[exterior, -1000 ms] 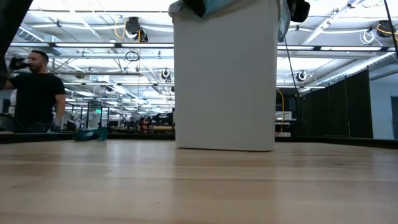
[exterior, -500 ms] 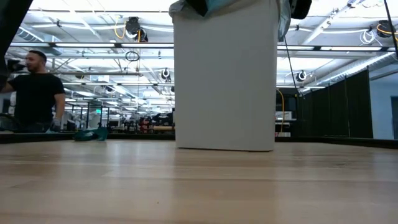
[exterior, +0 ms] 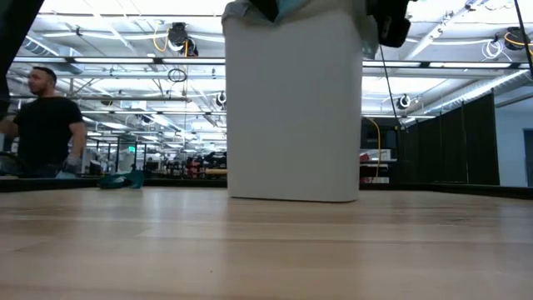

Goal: Place trash/remove bag and relplace
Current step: Insert the new blue trash bag into the white trash bin

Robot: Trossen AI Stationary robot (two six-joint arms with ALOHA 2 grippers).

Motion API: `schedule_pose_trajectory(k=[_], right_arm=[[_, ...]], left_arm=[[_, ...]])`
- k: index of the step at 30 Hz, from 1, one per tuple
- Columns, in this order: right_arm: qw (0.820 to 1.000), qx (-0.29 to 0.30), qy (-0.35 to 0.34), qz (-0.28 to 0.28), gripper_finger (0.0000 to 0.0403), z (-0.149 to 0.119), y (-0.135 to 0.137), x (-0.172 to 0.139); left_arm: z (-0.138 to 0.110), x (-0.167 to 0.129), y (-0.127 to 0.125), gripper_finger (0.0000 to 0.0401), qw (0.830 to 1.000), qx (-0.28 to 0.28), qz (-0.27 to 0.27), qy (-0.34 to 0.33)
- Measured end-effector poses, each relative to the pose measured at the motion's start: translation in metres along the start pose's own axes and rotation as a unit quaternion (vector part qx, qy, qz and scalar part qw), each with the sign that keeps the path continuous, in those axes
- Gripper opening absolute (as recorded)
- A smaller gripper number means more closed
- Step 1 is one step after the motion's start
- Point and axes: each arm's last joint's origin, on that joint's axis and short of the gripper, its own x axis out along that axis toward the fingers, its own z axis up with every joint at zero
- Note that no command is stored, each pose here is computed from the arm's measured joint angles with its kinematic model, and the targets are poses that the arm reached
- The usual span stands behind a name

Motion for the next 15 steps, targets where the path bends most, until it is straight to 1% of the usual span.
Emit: schedule_pose_trajectory(k=[4,15], right_arm=[[1.0,0.001,-0.022,-0.013,0.0,0.0016,-0.0019,0.003],[1.0,0.003,-0.021,-0.016,0.0,0.0003,-0.0017,0.0005]], left_arm=[[0.0004,0.0,0.0001,0.0089,1.0,-0.001,0.0,-0.002],[-0.0015,-0.0055,0.0005,0.0089,1.0,-0.003,0.014,-0.001]])
